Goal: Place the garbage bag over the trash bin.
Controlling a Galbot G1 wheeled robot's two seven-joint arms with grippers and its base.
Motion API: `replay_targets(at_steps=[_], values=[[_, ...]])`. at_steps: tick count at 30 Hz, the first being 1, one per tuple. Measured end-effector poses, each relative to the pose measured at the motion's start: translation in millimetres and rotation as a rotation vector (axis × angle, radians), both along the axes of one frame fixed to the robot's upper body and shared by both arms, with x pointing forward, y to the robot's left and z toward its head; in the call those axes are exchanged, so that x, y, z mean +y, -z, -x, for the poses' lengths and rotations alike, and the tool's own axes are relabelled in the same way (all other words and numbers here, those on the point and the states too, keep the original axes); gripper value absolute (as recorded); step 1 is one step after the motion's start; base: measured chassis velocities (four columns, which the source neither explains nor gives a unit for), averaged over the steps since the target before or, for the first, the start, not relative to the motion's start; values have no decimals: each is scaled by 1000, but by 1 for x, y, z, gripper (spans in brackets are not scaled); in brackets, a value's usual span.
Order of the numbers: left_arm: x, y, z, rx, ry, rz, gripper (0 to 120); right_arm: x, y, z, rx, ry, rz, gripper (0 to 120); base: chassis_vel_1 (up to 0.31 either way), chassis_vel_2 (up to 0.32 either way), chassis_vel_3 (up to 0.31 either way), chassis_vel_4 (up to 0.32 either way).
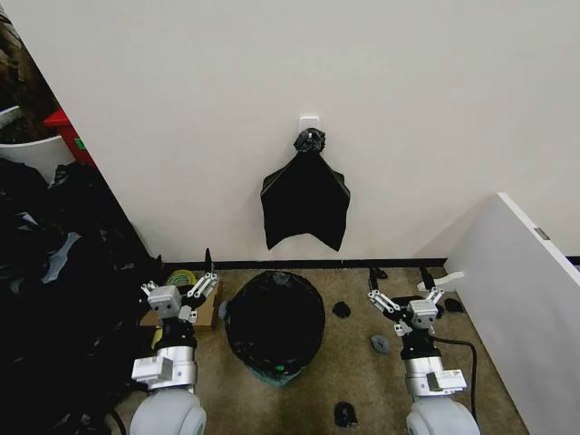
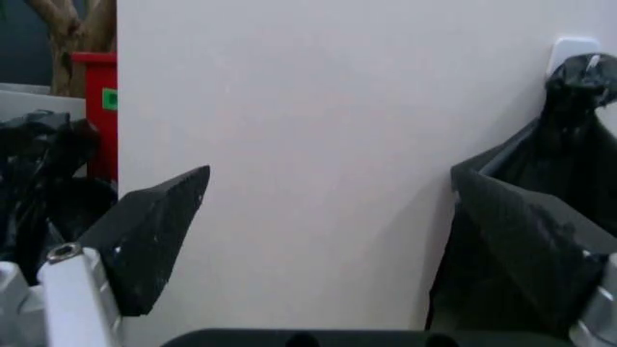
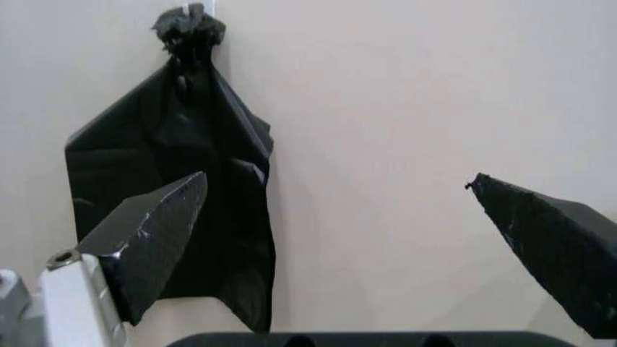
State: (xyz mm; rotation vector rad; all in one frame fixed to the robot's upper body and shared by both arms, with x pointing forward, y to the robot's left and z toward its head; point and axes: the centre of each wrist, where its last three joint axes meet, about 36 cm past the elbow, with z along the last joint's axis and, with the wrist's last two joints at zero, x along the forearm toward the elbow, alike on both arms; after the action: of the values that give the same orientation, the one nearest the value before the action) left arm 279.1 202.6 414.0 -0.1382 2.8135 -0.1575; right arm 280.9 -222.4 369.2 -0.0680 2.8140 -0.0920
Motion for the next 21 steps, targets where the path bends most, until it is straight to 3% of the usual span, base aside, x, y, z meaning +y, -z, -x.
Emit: replay_targets(at_steps=[21], values=[[-4, 4, 22, -89, 4, 6, 100, 3, -9, 9, -69, -44, 28, 100, 0, 0, 0, 0]])
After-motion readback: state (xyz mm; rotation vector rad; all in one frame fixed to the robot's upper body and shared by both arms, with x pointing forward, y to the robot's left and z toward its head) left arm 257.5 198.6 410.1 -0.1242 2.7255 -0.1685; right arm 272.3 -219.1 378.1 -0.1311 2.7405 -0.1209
